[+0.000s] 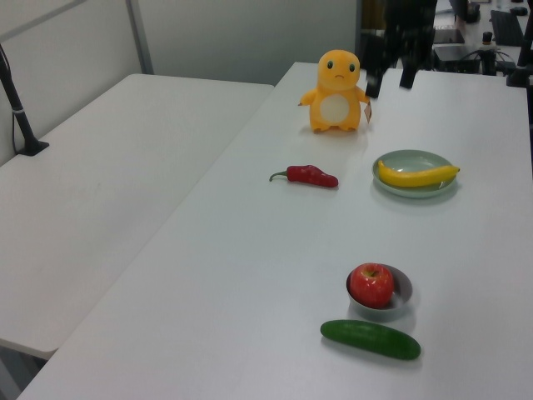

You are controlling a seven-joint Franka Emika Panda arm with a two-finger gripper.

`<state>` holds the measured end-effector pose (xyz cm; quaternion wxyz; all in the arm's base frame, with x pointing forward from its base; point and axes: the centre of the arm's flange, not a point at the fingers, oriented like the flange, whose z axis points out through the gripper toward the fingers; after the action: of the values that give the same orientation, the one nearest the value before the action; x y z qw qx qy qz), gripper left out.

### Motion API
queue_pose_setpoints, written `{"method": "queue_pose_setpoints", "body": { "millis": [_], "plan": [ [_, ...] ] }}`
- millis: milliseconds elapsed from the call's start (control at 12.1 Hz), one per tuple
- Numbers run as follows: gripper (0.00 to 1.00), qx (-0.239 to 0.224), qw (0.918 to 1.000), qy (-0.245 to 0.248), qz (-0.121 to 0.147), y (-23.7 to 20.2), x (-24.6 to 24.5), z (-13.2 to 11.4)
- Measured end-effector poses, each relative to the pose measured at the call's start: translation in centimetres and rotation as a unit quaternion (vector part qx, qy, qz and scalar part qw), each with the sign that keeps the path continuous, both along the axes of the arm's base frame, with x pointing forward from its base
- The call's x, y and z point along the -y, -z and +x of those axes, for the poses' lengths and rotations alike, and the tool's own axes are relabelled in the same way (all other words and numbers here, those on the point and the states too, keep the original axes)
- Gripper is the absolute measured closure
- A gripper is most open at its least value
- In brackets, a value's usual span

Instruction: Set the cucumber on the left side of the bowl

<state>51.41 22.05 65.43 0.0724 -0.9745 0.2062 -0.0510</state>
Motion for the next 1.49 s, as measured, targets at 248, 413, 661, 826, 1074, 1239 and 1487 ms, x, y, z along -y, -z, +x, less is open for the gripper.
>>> {"method": "queue_pose_setpoints", "body": {
  "millis": [248, 413, 661, 826, 1074, 1239, 1487],
  "plan": [
    [0.0, -0.022, 0.9993, 0.028, -0.009, -1.0, 6.9, 1.1],
    [0.0, -0.028, 0.9995, -0.002, -0.016, -0.9, 9.9, 1.5],
    [0.0, -0.025, 0.9923, -0.117, -0.03, 0.1, 11.8, 2.0],
    [0.0, -0.022, 0.9838, -0.175, -0.035, 0.7, 12.4, 2.1],
    [0.0, 0.009, 0.964, -0.262, -0.046, 1.0, 13.7, 3.0],
    [0.0, 0.013, 0.9563, -0.288, -0.05, 1.1, 14.1, 3.2],
    [0.0, 0.013, 0.9525, -0.3, -0.051, 1.3, 14.4, 3.2]
  ]
}}
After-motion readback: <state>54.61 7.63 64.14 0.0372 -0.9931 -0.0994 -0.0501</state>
